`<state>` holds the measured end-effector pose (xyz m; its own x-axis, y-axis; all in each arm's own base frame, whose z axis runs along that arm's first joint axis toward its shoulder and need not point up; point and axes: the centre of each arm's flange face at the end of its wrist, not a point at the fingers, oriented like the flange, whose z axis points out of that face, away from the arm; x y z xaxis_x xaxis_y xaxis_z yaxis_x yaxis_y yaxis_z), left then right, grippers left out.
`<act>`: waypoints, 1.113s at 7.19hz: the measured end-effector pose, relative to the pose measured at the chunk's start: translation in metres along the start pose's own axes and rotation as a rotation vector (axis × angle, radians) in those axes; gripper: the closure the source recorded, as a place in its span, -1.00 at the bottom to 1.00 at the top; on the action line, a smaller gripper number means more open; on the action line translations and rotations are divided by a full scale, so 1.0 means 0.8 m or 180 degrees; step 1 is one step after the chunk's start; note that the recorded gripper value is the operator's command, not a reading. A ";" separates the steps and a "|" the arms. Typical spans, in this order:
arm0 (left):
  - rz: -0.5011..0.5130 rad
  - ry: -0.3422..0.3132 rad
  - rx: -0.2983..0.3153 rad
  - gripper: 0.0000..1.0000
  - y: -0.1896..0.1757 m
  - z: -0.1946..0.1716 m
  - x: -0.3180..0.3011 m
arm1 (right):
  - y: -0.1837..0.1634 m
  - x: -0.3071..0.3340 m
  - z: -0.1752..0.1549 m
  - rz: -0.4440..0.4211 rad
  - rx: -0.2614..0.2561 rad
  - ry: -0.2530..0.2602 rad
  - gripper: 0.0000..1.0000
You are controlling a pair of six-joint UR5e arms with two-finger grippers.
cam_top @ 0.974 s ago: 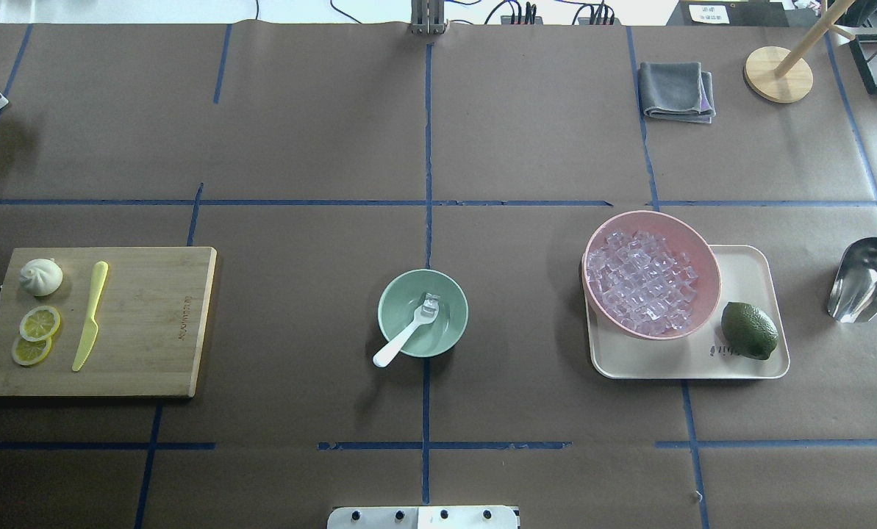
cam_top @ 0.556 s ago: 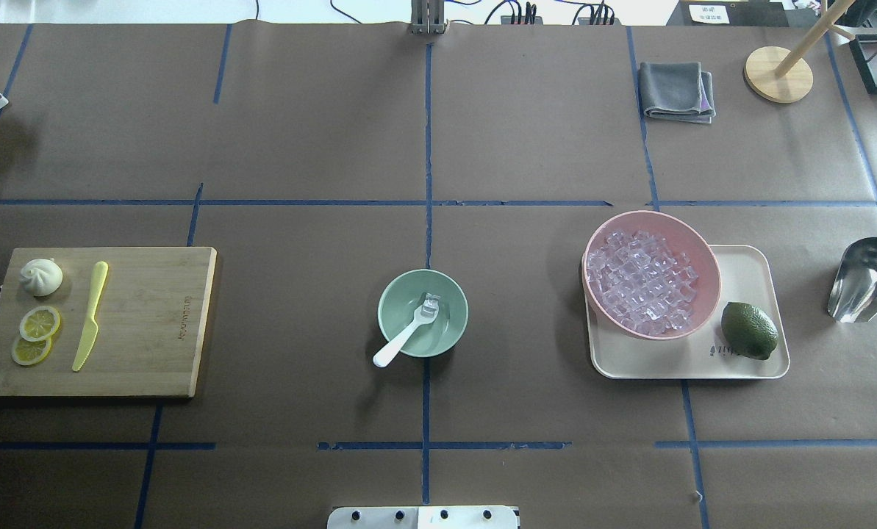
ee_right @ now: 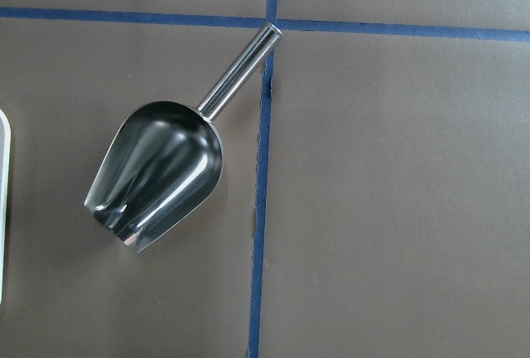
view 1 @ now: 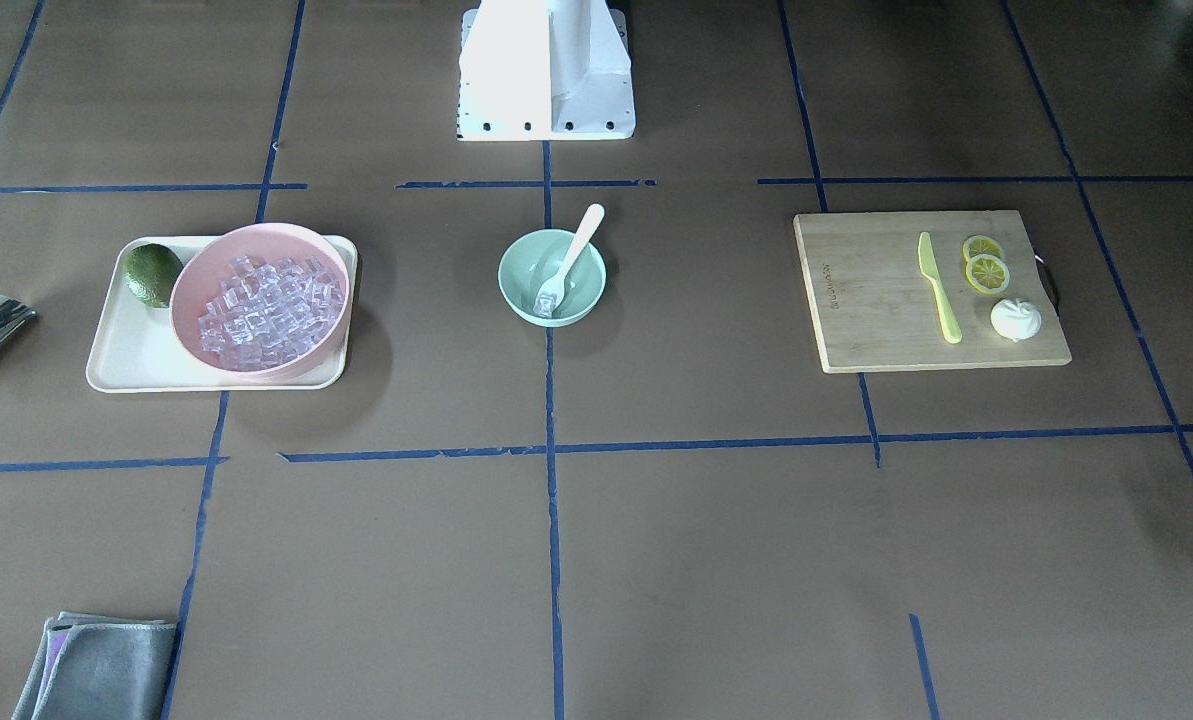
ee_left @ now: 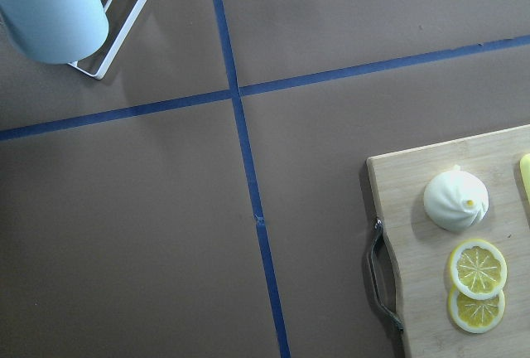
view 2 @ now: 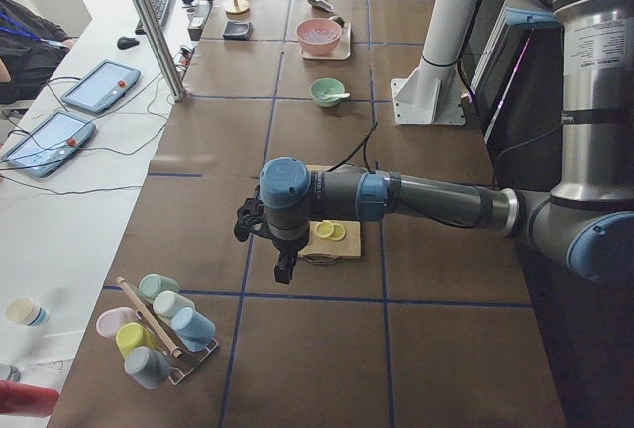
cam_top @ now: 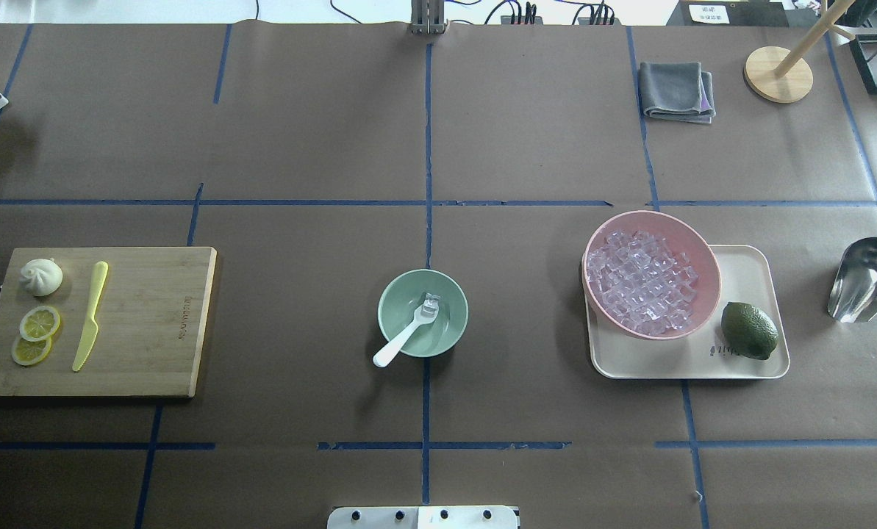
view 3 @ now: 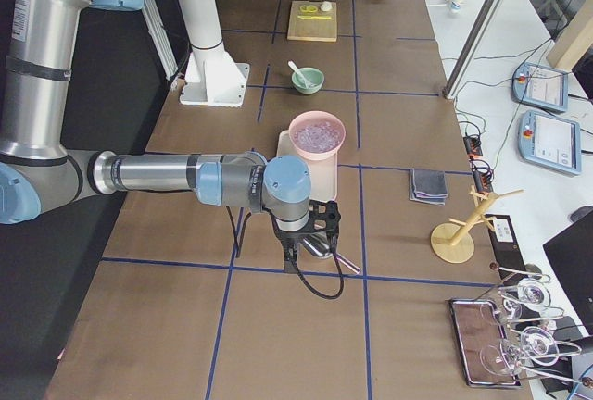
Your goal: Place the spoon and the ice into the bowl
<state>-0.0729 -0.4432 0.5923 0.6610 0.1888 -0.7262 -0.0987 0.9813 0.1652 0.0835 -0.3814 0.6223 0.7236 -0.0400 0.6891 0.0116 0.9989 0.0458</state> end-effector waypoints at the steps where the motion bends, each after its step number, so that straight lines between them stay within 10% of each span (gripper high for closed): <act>1: -0.0002 -0.0001 -0.0002 -1.00 0.000 0.000 0.000 | 0.000 0.000 0.001 0.0000 -0.0003 0.0000 -1.00; 8: -0.0027 0.0004 -0.0020 -1.00 0.007 0.006 -0.006 | -0.010 -0.009 -0.008 -0.0058 0.0050 -0.0010 -1.00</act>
